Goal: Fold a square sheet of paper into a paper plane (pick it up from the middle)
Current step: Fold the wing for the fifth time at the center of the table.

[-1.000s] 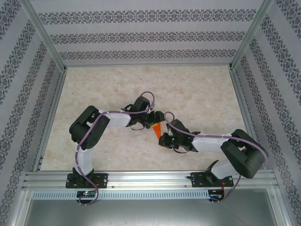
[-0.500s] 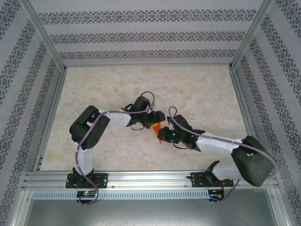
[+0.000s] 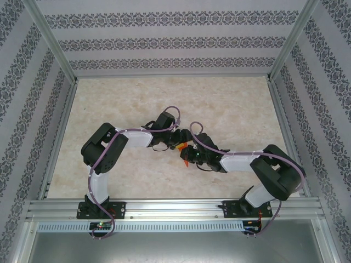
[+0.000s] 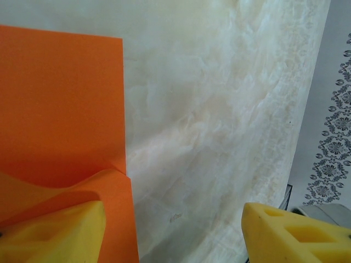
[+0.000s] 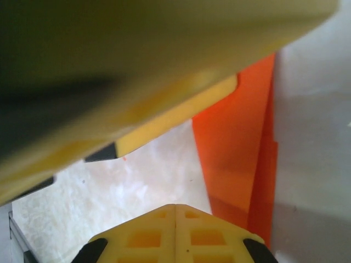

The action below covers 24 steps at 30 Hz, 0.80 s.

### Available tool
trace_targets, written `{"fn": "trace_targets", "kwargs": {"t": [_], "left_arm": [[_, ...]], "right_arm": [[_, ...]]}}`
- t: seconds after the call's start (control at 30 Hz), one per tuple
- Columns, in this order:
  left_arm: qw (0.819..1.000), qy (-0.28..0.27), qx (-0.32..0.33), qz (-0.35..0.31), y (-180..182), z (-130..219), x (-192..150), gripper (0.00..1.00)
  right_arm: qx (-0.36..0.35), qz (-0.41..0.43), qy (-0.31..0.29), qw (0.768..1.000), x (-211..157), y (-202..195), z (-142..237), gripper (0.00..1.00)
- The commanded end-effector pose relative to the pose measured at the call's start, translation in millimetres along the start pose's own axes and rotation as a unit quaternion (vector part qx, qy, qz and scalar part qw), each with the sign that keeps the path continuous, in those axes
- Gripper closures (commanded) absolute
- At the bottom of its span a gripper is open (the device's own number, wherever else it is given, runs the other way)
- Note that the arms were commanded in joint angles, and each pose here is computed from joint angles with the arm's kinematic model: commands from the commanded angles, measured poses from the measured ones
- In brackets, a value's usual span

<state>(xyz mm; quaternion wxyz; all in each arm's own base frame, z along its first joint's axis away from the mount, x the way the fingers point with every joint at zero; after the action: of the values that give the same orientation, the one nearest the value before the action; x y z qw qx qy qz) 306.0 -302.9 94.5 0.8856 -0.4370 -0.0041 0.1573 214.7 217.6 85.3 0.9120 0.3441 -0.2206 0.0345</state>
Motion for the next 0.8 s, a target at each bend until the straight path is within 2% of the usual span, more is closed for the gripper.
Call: {"fn": "trace_targets", "kwargs": {"t": [0.0, 0.13, 0.2, 0.33, 0.53, 0.63, 0.77], "left_arm": [[0.998, 0.009, 0.059, 0.020, 29, -11, -4, 0.33], [0.999, 0.009, 0.051, 0.009, 22, -11, -2, 0.32], [0.999, 0.010, 0.042, -0.004, 14, -10, -1, 0.32], [0.999, 0.006, 0.023, -0.033, -9, -3, 2, 0.31], [0.996, -0.003, -0.027, -0.087, -47, 17, 1, 0.30], [0.995, -0.035, -0.016, -0.095, -52, 34, -1, 0.30], [0.994, -0.052, -0.009, -0.092, -39, 44, -8, 0.43]], "right_arm": [[-0.021, -0.034, -0.008, 0.999, -2, -16, -5, 0.96], [-0.061, -0.062, 0.018, 0.996, -14, -34, -4, 0.97], [-0.094, -0.071, 0.054, 0.992, -22, -45, -3, 0.98], [-0.113, -0.075, 0.093, 0.986, -35, -58, -1, 1.00], [-0.110, -0.077, 0.123, 0.983, -49, -67, -6, 1.00], [-0.104, -0.073, 0.127, 0.984, -47, -66, -10, 1.00], [-0.105, -0.065, 0.134, 0.983, -45, -65, -13, 1.00]]}}
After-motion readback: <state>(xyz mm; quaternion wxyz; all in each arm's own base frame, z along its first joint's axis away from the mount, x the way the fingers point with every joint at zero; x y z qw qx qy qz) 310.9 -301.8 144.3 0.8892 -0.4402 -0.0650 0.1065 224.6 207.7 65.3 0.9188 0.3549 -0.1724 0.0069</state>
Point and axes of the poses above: each hand's point on the last joint's axis, 136 mm out from that joint toward the fingers, its own z axis back along the fingers, its own y axis along the line the jaws close on, x = y × z, the point moved 8 cm from there along z, back along the fingers, and after that the axes turned 13 degrees about z, right-handed, at the moved point
